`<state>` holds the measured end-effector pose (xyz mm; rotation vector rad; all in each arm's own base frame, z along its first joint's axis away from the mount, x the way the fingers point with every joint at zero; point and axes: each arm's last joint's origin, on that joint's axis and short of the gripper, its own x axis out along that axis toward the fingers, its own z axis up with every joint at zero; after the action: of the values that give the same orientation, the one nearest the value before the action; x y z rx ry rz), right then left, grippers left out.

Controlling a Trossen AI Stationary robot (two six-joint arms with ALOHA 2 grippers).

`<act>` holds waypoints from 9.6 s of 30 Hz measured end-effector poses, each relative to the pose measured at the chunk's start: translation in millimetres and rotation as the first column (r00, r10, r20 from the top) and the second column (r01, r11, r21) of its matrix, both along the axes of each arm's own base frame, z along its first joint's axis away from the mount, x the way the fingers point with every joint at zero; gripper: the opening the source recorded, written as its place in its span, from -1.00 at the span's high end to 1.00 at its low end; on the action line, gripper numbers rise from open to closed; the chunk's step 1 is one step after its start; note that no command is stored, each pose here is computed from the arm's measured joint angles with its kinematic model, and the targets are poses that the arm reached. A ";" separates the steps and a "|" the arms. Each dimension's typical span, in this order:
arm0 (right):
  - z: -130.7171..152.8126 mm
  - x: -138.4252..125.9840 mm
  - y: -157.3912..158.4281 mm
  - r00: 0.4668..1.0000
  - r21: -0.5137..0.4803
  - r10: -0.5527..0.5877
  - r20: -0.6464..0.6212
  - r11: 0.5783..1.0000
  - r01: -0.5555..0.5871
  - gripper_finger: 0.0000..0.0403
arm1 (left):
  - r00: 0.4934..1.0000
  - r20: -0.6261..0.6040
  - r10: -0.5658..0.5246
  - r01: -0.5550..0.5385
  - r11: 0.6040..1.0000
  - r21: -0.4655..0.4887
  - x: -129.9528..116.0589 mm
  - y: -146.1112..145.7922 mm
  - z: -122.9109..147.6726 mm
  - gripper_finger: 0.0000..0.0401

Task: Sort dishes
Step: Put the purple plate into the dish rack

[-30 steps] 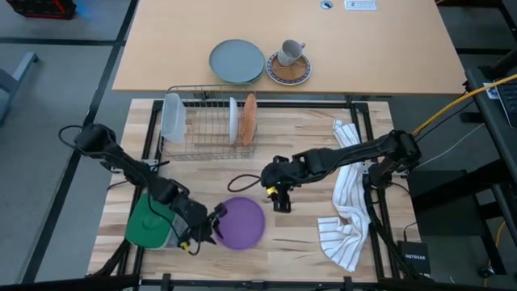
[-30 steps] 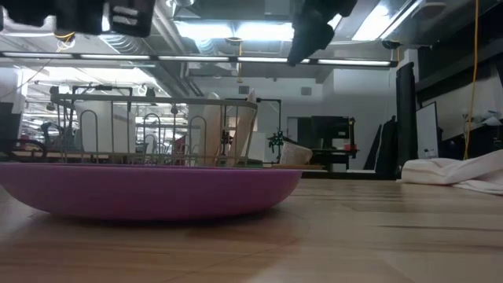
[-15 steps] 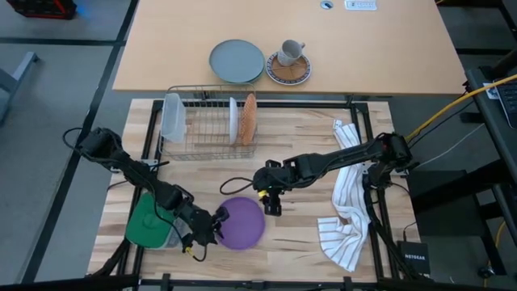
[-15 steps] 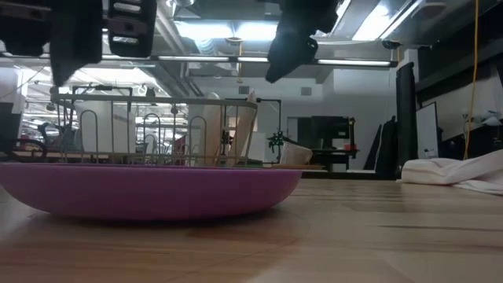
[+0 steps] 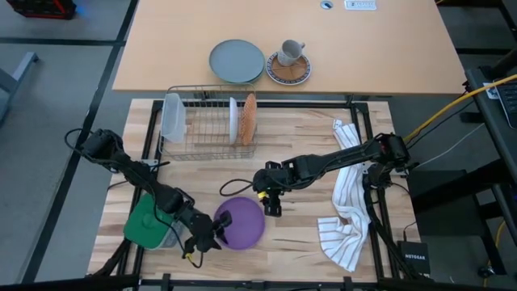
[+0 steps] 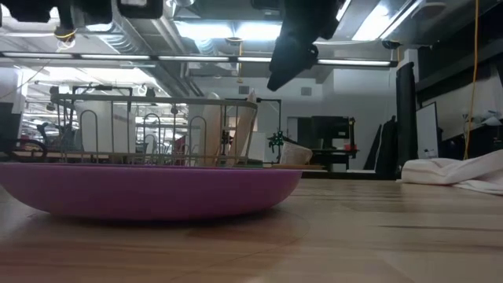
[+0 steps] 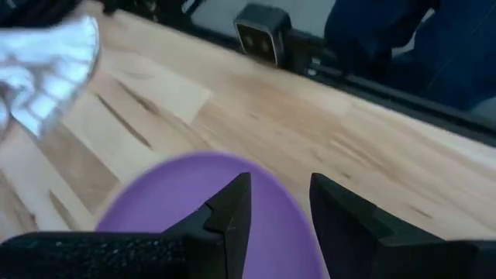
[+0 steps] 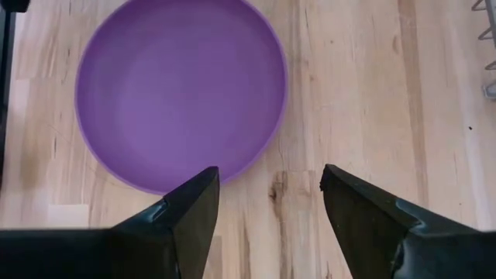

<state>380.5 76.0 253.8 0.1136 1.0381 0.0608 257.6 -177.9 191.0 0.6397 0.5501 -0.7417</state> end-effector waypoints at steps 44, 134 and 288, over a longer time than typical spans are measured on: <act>-10.6 3.1 -0.4 0.999 -0.021 -0.043 -0.032 0.999 0.043 -0.15 | 0.998 -0.033 -0.061 0.060 0.997 -0.040 37.4 6.8 -47.3 0.39; 59.6 -191.6 -25.2 0.752 -0.136 -0.108 0.650 0.957 0.255 -0.15 | 0.619 0.085 0.781 -0.440 0.433 -0.787 2.8 103.0 132.7 1.00; -80.5 -191.2 -22.5 0.650 0.090 -0.202 0.733 0.975 0.201 -0.15 | 0.091 -0.526 0.846 -0.147 -0.511 -0.847 -120.8 261.5 -5.4 0.94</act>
<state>189.3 53.5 173.2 0.1865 0.1902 -0.0951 136.8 83.6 185.6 -0.9788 -0.3515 0.6390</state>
